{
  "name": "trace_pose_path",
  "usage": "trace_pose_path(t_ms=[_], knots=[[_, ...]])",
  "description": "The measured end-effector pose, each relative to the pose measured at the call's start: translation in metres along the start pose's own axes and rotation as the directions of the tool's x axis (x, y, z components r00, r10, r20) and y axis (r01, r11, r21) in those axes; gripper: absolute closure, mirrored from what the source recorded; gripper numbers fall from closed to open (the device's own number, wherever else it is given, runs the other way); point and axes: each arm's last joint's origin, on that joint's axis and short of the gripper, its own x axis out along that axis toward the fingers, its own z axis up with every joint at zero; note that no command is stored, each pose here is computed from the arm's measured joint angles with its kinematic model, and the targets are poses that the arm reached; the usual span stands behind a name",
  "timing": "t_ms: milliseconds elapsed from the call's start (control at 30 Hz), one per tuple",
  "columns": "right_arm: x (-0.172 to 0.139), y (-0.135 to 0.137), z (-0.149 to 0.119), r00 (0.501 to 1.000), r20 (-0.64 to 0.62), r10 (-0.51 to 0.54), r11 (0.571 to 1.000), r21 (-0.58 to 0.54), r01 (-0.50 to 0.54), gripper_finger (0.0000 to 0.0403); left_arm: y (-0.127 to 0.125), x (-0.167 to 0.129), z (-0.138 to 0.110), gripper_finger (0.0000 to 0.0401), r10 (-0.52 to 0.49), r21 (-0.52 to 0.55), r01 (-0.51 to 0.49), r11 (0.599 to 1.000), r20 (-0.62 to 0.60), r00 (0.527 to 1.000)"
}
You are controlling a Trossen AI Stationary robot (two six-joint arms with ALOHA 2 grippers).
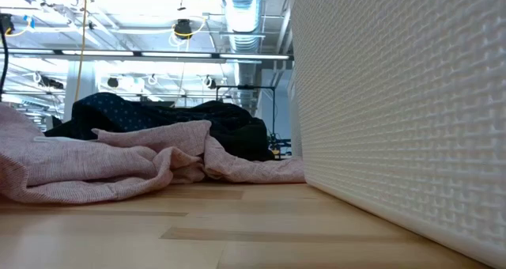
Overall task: Sort clothes
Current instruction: Put the right striped white sock into the bottom white laundry bin
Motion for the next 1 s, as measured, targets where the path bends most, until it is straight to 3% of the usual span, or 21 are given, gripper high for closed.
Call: trace_pose_path(t_ms=[200, 333, 533, 800, 1000], knots=[[-0.001, 0.011, -0.013, 0.991, -0.132, 0.016, 0.992, 0.13, 0.001, 0.0403, -0.005, -0.007, -0.018, 0.0166, -0.082, -0.126, 0.063, 0.99, -0.157, 0.984], [-0.002, 0.016, -0.018, 0.985, -0.173, 0.022, 0.982, 0.191, 0.012, 0.0402, -0.004, -0.014, -0.025, 0.0166, -0.206, -0.282, 0.126, 0.951, -0.274, 0.939], [-0.004, 0.024, -0.024, 0.972, -0.234, 0.03, 0.965, 0.259, 0.033, 0.0399, -0.009, -0.021, -0.033, 0.0166, -0.33, -0.425, 0.16, 0.891, -0.362, 0.872], [-0.005, 0.037, -0.029, 0.961, -0.273, 0.044, 0.946, 0.32, 0.048, 0.0398, -0.018, -0.035, -0.045, 0.0166, -0.508, -0.641, 0.112, 0.759, -0.476, 0.718], [-0.004, 0.042, -0.034, 0.951, -0.307, 0.041, 0.937, 0.341, 0.07, 0.0397, -0.036, -0.039, -0.051, 0.0166, -0.564, -0.679, 0.045, 0.733, -0.569, 0.598]])
